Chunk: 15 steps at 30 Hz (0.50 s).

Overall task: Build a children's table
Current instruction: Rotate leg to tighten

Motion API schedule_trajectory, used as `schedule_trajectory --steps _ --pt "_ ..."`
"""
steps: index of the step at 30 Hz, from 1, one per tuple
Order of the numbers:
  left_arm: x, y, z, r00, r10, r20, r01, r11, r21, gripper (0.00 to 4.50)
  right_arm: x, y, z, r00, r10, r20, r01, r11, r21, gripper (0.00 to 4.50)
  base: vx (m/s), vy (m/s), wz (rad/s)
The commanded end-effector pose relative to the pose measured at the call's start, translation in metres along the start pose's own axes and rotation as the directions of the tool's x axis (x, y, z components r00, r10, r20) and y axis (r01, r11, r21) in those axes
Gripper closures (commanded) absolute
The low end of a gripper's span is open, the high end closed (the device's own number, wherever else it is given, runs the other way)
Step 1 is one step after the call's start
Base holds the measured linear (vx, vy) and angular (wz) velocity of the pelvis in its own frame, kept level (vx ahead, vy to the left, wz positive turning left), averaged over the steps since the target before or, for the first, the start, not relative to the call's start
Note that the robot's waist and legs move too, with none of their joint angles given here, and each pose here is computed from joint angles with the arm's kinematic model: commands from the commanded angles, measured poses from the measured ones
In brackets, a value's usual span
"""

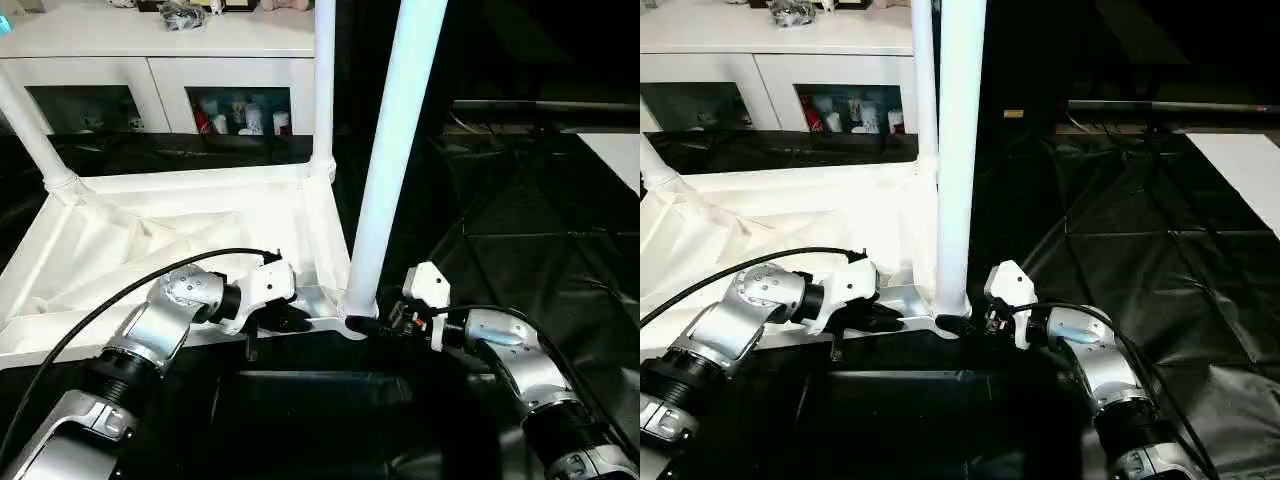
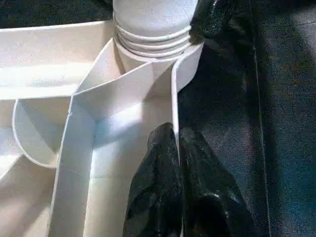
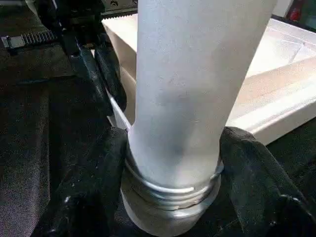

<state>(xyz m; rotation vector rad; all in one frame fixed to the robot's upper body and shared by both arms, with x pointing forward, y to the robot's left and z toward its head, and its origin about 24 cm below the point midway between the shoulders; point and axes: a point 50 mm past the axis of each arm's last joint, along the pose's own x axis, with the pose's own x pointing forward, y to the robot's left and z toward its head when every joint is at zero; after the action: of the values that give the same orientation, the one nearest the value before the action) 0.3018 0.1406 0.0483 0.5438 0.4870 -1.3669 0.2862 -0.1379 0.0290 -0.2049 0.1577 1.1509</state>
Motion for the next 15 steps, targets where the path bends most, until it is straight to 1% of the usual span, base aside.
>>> schedule_trajectory --steps 1,8,11,13,15 --pt "0.012 -0.018 -0.03 0.988 -0.093 -0.126 0.083 0.993 -0.085 4.5 0.0 -0.002 -0.002 1.0 0.002 -0.02 -0.001 1.0 0.025 1.92 0.0 0.0 0.0" --pt "0.012 -0.018 -0.031 0.987 -0.094 -0.129 0.083 0.993 -0.088 4.5 0.003 0.003 -0.007 1.0 -0.012 -0.024 0.013 0.999 0.032 1.92 0.0 0.0 0.0" --pt "0.015 -0.016 -0.031 0.99 -0.056 -0.131 0.045 0.995 -0.087 4.5 0.008 0.001 -0.012 0.993 -0.108 -0.047 0.11 0.993 0.041 1.92 0.0 0.0 0.0" --pt "0.019 -0.012 -0.029 0.992 -0.011 -0.126 -0.001 0.996 -0.094 4.5 0.011 -0.001 -0.015 0.983 -0.169 -0.066 0.172 0.985 0.029 1.93 0.0 0.0 0.0" --pt "0.025 -0.005 -0.026 0.991 0.068 -0.116 -0.08 0.992 -0.101 4.5 0.016 -0.004 -0.019 0.961 -0.265 -0.084 0.27 0.961 0.056 1.93 -0.025 -0.001 0.01"
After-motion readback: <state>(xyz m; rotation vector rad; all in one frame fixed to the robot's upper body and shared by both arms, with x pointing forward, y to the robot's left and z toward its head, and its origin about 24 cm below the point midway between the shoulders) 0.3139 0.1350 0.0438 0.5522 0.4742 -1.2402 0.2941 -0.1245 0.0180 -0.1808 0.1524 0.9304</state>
